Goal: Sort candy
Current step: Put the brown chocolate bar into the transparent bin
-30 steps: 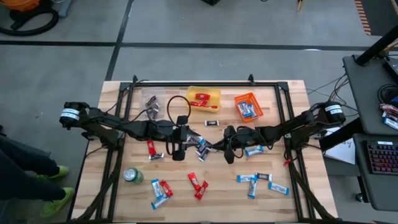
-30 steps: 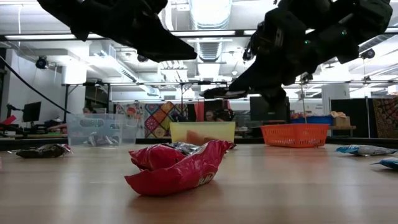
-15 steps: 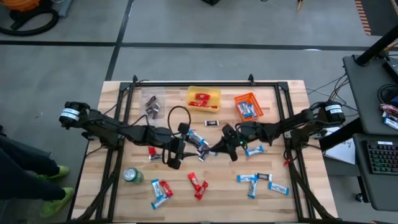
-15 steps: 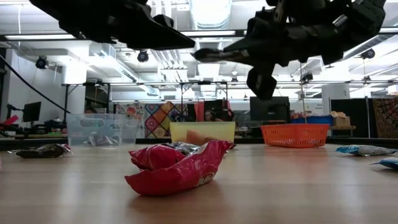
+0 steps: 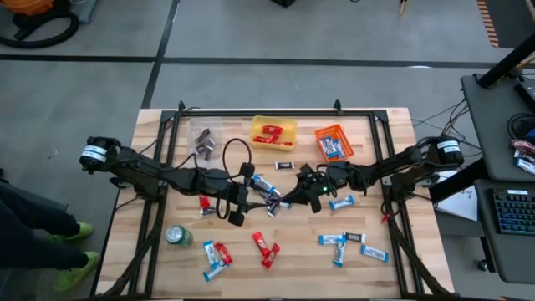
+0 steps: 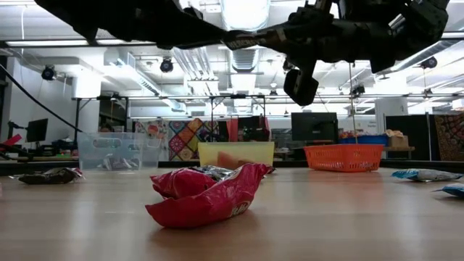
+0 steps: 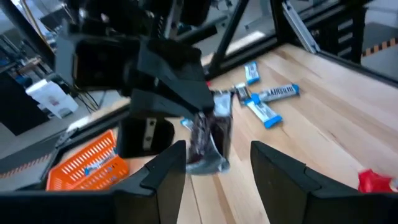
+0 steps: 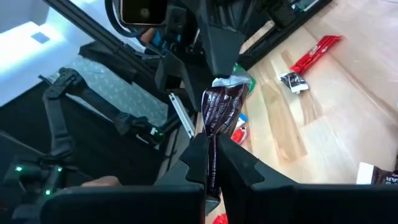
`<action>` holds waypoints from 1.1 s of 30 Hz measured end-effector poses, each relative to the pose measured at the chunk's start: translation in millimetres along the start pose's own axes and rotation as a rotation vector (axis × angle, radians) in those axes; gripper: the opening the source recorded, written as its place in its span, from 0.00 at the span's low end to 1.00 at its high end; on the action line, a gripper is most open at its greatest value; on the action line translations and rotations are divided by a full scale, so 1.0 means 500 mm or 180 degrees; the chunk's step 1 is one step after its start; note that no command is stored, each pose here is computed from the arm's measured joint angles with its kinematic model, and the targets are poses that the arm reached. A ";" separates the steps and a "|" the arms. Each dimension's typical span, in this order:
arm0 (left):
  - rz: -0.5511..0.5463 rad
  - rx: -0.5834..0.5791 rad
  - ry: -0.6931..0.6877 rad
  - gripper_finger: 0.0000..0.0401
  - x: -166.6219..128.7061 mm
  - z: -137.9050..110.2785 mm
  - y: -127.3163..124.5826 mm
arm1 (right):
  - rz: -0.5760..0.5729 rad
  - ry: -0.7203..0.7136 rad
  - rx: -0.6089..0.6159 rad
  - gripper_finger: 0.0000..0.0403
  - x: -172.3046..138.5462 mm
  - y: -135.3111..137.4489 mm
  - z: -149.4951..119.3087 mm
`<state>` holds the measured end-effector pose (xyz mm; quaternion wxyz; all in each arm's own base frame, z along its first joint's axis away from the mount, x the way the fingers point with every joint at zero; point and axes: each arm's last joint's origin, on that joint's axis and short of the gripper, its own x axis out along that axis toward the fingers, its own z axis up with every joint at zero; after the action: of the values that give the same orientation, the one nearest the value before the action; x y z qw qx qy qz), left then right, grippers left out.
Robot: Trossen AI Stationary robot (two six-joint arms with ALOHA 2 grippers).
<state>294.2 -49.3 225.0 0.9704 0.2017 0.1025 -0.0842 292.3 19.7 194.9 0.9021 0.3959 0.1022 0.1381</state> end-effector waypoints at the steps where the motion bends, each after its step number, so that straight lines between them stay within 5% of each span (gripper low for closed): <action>1: 0.0006 -0.0001 -0.0012 0.41 0.000 0.001 0.000 | 0.0001 -0.0001 0.0012 0.03 0.000 0.000 0.000; 33: 0.0273 0.0148 -0.0209 0.38 -0.001 0.016 0.010 | 0.0244 -0.0245 0.0271 0.03 -0.001 0.016 0.015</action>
<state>296.0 -48.1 234.0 0.9710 0.2255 0.0598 -0.0515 292.8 19.6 205.6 0.8817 0.4426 0.0581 0.1527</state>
